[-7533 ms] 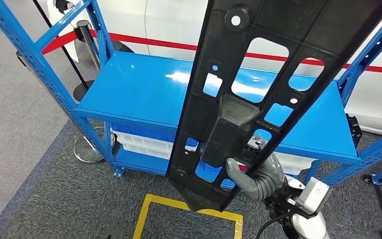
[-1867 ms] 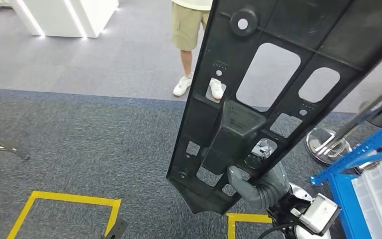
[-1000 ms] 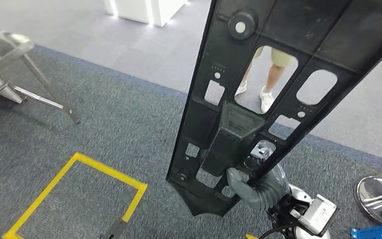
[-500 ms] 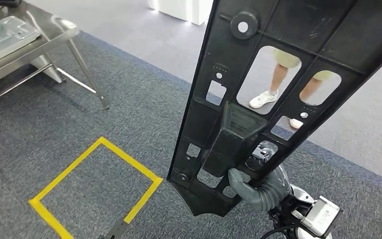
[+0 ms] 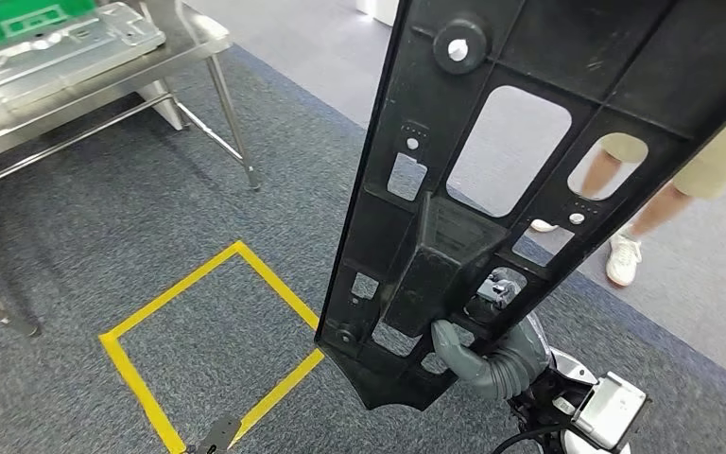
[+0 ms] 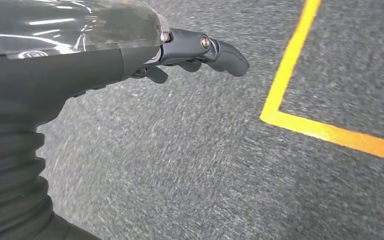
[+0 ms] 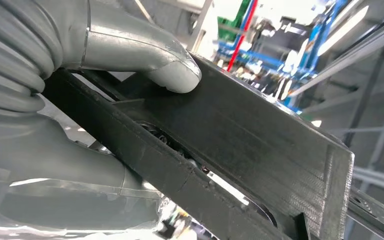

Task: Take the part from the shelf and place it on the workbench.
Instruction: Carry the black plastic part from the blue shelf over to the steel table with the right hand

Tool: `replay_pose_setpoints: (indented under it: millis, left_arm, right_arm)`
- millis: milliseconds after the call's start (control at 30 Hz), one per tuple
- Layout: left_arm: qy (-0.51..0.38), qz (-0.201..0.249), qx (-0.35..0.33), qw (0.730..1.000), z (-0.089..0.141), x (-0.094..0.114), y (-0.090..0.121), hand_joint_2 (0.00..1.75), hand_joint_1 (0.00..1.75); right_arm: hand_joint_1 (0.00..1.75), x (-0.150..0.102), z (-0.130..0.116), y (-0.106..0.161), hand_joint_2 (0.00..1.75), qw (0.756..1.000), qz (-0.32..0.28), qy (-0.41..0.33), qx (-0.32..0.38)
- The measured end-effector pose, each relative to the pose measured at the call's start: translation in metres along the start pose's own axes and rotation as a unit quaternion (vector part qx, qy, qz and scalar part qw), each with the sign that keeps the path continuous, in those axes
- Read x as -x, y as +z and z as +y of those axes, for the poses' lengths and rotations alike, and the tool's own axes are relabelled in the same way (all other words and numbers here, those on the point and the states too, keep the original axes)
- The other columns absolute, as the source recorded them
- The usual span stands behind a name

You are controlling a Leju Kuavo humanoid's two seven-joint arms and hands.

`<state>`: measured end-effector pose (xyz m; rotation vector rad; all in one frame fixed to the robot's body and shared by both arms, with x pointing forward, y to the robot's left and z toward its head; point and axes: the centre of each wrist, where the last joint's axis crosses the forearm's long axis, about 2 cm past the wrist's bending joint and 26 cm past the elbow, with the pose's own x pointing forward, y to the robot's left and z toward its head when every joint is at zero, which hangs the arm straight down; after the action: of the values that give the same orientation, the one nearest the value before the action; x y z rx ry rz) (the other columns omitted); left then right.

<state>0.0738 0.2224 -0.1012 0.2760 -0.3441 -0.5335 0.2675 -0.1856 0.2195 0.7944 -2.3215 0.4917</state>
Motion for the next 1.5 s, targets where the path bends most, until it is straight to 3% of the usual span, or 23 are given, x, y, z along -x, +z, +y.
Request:
replay_pose_setpoints:
  millis: [1500]
  left_arm:
    - [0.000,0.013,-0.003,1.000,0.0011,0.0038,-0.0002,1.75,0.00]
  right_arm:
    - [1.68,-0.0041,-0.0024,-0.0018,1.75,1.000,-0.009,0.012,-0.001]
